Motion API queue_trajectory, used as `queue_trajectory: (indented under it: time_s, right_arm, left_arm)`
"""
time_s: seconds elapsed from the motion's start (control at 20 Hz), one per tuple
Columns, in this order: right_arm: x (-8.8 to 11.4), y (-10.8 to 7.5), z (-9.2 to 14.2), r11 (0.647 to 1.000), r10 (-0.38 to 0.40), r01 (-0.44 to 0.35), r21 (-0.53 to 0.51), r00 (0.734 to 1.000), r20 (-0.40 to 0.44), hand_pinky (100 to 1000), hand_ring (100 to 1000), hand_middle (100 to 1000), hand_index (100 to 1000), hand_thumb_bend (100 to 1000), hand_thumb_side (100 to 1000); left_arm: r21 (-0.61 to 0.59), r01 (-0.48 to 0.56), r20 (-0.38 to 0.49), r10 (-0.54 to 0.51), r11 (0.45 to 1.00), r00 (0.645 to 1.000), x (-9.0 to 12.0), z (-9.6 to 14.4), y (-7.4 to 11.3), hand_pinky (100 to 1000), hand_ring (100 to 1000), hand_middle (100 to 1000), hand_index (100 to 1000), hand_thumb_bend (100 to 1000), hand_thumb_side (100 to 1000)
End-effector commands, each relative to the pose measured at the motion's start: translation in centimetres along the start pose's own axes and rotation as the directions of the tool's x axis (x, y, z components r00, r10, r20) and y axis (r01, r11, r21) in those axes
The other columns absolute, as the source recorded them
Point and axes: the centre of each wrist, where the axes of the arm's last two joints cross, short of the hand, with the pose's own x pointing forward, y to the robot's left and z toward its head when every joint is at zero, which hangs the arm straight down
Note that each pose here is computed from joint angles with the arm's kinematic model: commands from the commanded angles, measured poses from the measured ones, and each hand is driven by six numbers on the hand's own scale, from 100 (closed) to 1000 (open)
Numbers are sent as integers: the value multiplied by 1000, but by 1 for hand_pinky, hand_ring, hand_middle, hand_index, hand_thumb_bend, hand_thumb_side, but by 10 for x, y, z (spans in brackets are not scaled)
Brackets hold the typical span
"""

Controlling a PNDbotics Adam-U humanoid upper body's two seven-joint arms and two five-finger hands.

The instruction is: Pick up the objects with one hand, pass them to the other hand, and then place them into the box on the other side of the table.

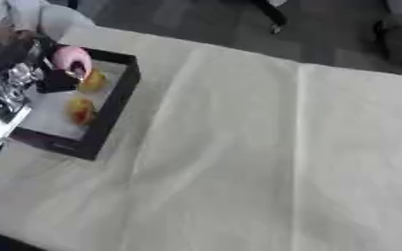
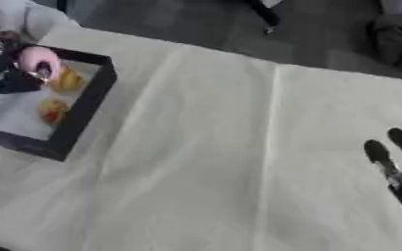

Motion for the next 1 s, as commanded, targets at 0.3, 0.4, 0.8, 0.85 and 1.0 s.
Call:
queue_trajectory:
  time_s: [0.3,0.4,0.8,0.85,1.0]
  right_arm:
    - [-9,-4,-8,999,37,-37,-31,999,-8,758,651,602,586,643,100]
    - [-9,-4,-7,999,43,-43,-30,999,-11,758,651,602,586,642,100]
    - [-13,-5,0,995,96,-98,-3,984,-148,718,659,600,618,548,100]
    - [-12,-6,2,995,101,-102,6,977,-186,716,665,604,629,481,100]
    - [-8,-6,8,993,117,-110,42,945,-306,683,680,602,672,239,159]
  left_arm:
    - [44,113,-117,-107,993,987,-19,-11,-4,966,802,766,905,973,703]
    - [49,122,-127,-115,991,985,-19,-10,-1,951,779,758,901,938,744]
    - [174,-92,-96,110,981,989,4,2,36,1000,709,831,896,169,1000]
    - [161,-135,-65,147,978,987,9,6,36,1000,707,828,899,174,1000]
    - [118,-247,24,245,962,969,19,18,36,1000,702,825,916,288,1000]
